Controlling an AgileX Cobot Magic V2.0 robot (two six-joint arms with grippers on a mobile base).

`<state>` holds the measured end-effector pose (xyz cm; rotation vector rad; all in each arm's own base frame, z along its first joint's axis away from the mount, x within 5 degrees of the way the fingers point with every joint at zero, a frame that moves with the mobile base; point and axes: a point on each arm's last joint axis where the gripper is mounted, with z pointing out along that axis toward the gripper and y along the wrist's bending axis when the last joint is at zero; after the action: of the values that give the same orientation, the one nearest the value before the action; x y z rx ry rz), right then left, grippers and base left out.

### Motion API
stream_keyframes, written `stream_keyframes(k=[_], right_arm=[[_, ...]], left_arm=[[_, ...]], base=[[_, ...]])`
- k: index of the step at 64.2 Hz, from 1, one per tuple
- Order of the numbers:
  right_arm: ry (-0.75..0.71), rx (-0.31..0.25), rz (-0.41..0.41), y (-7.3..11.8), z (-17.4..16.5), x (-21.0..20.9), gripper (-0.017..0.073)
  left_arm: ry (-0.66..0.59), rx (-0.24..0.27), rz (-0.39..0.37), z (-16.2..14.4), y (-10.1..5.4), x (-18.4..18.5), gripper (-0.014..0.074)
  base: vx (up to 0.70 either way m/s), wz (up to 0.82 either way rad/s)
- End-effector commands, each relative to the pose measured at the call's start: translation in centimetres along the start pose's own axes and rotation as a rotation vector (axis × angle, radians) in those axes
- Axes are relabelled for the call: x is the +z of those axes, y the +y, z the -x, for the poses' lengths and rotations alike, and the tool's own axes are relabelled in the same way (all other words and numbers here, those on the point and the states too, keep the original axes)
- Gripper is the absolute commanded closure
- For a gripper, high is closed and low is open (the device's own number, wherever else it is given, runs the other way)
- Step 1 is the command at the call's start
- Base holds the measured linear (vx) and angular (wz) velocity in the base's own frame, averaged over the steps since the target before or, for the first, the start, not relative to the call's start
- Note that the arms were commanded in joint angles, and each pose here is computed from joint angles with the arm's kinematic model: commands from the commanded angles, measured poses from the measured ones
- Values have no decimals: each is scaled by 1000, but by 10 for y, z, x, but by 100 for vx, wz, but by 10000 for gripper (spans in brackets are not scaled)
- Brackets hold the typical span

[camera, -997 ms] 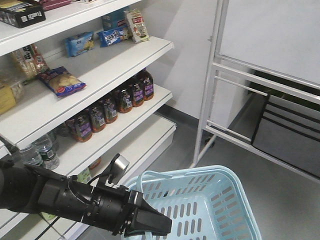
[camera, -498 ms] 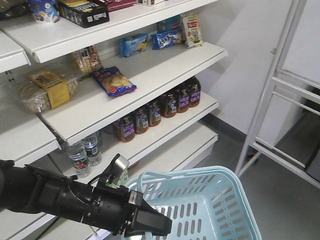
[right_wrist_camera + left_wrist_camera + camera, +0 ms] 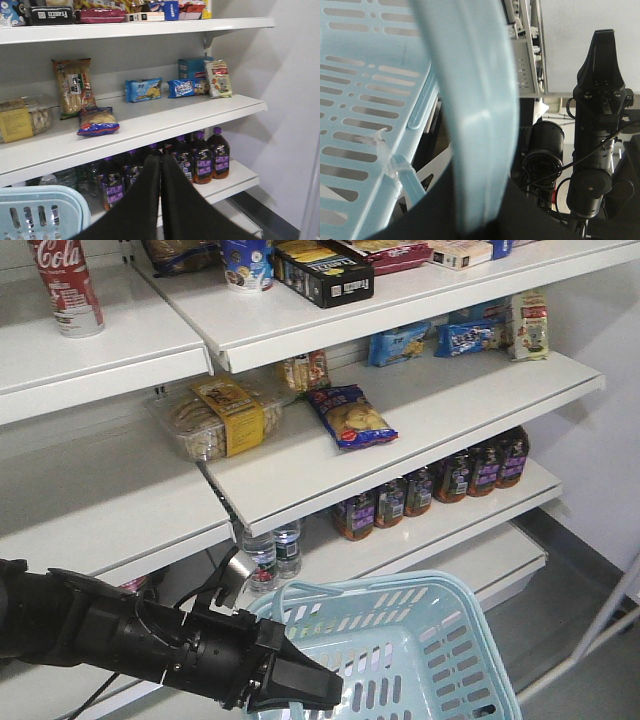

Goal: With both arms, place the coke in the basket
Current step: 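Turn the base toward the shelves with the red Coca-Cola bottle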

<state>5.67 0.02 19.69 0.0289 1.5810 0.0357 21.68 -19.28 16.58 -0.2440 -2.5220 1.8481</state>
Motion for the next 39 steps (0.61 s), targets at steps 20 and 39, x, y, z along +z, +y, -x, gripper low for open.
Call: stream_keyframes(k=[20,39], right_arm=[[-70,-14,1,0,2,-1,568],[-70,-14,1,0,2,-1,568]], left_arm=[[-36,33,-136,3,-25,-6,601],[-36,33,-136,3,-25,-6,601]], base=[[7,30],[5,32]])
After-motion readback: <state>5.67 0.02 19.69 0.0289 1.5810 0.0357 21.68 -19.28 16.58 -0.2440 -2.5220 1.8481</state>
